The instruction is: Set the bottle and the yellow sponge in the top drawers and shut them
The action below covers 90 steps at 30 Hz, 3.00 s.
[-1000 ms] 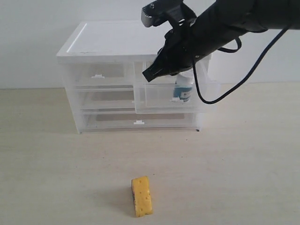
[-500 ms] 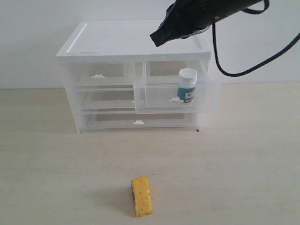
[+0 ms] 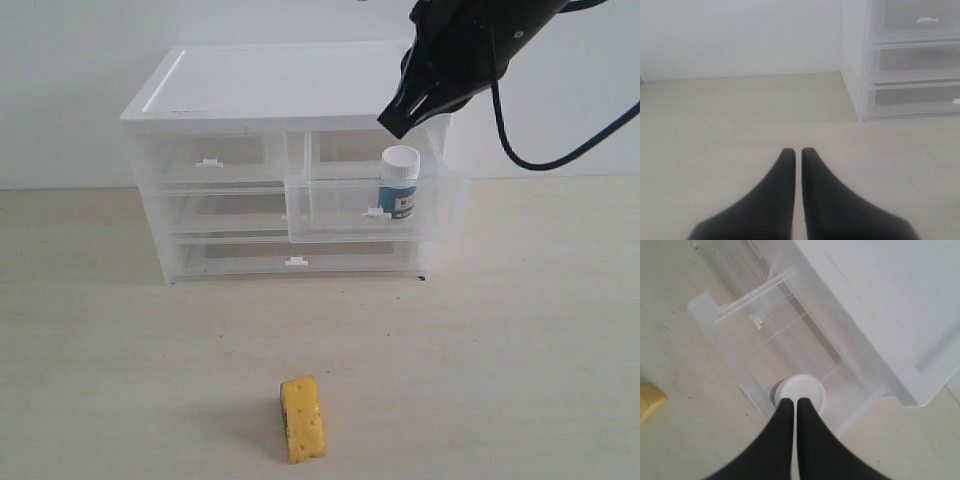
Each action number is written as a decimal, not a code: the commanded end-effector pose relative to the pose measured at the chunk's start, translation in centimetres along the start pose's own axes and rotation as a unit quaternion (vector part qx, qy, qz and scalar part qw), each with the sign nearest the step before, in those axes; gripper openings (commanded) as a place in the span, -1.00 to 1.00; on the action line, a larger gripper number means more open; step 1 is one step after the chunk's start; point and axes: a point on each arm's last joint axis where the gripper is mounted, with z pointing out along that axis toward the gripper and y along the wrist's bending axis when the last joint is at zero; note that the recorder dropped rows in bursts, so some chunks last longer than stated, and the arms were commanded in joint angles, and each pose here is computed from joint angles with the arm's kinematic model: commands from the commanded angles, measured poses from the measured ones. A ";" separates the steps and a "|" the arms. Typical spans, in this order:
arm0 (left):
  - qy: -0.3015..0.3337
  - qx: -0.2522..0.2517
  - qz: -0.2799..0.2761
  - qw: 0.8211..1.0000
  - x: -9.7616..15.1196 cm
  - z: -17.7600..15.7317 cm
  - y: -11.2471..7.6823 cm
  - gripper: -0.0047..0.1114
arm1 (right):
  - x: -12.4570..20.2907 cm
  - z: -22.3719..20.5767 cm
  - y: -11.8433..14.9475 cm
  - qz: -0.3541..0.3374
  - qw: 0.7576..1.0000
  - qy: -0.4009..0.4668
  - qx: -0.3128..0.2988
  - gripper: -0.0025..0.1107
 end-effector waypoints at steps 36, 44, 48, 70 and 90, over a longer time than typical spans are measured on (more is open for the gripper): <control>0.000 -0.001 -0.005 1.000 0.1 0.0 0.0 -0.84 | -3.1 8.5 -0.7 0.093 0.986 -0.134 -0.021 -0.96; 0.000 -0.001 -0.005 1.000 0.1 0.0 0.0 -0.84 | -2.3 1.7 -0.8 0.092 0.992 -0.081 0.005 -0.96; 0.000 -0.001 -0.005 1.000 0.1 0.0 0.0 -0.84 | -0.3 1.3 0.6 0.028 0.997 0.033 -0.062 -0.96; 0.000 -0.001 -0.005 1.000 0.1 0.0 0.0 -0.84 | 0.2 1.4 1.8 -0.294 0.945 0.017 -0.141 0.02; 0.000 -0.001 -0.005 1.000 0.1 0.0 0.0 -0.84 | 0.5 7.1 1.1 -0.296 0.947 0.035 -0.121 0.00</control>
